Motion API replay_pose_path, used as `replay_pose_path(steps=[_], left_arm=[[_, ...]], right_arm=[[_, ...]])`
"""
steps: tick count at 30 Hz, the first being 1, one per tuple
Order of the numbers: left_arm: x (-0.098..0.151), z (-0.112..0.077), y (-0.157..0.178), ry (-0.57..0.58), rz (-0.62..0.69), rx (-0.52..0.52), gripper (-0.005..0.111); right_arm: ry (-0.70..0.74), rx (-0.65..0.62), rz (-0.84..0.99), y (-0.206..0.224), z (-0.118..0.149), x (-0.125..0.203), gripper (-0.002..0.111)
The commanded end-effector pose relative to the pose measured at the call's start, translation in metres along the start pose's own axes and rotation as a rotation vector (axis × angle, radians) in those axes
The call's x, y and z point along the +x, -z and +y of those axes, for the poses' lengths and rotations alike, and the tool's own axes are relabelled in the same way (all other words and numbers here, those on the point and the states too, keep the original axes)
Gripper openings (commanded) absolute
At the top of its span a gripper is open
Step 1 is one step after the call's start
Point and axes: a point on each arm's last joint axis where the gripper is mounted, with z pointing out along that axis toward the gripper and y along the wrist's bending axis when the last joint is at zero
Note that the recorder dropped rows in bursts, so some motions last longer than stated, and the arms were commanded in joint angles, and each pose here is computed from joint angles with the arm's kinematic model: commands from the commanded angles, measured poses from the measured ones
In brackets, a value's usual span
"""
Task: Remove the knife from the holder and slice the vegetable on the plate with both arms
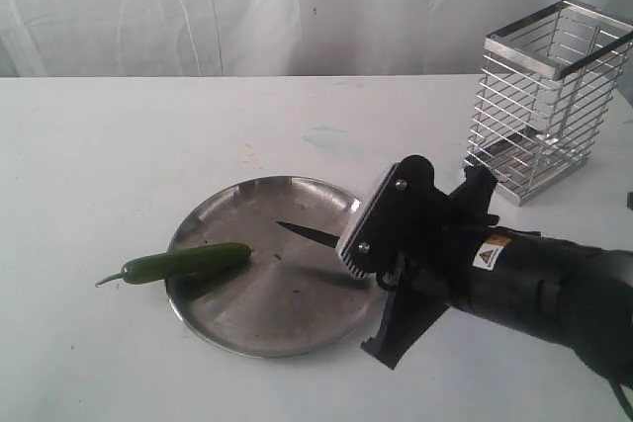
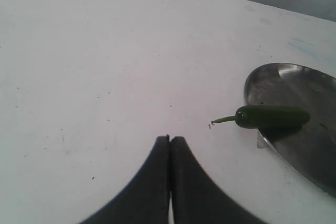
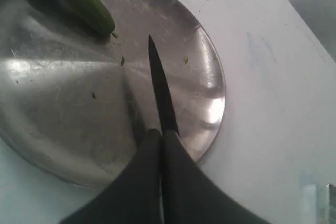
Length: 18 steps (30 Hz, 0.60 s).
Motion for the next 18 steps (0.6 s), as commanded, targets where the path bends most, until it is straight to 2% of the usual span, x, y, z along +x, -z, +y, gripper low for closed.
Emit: replay_pose_path(steps=[1,4,7,14,16,18], left_arm=[[0.0,0.0,0.0,-0.007,0.0,0.007,0.0],[0.0,0.0,0.0,-0.007,0.0,0.007,0.0],[0.0,0.0,0.0,-0.007,0.0,0.007,0.0],[0.0,0.0,0.0,-0.007,0.0,0.007,0.0],[0.0,0.0,0.0,-0.007,0.0,0.007,0.0],[0.0,0.0,0.0,-0.007,0.0,0.007,0.0]], right_arm=[[0.133,0.026,0.011,-0.005,-0.014,-0.007,0.0],[0.173,0.051,0.023,-0.006,-0.024,-0.004,0.0],[0.241,0.034,0.002,-0.007,-0.022,-0.003,0.0],[-0.128,-0.066,-0.134,-0.007,-0.02,-0.011,0.0],[-0.115,-0.069,-0.097,-0.008,-0.019,-0.008,0.0],[-0.017,-0.057,0.026,-0.009,-0.021,0.002,0.0]])
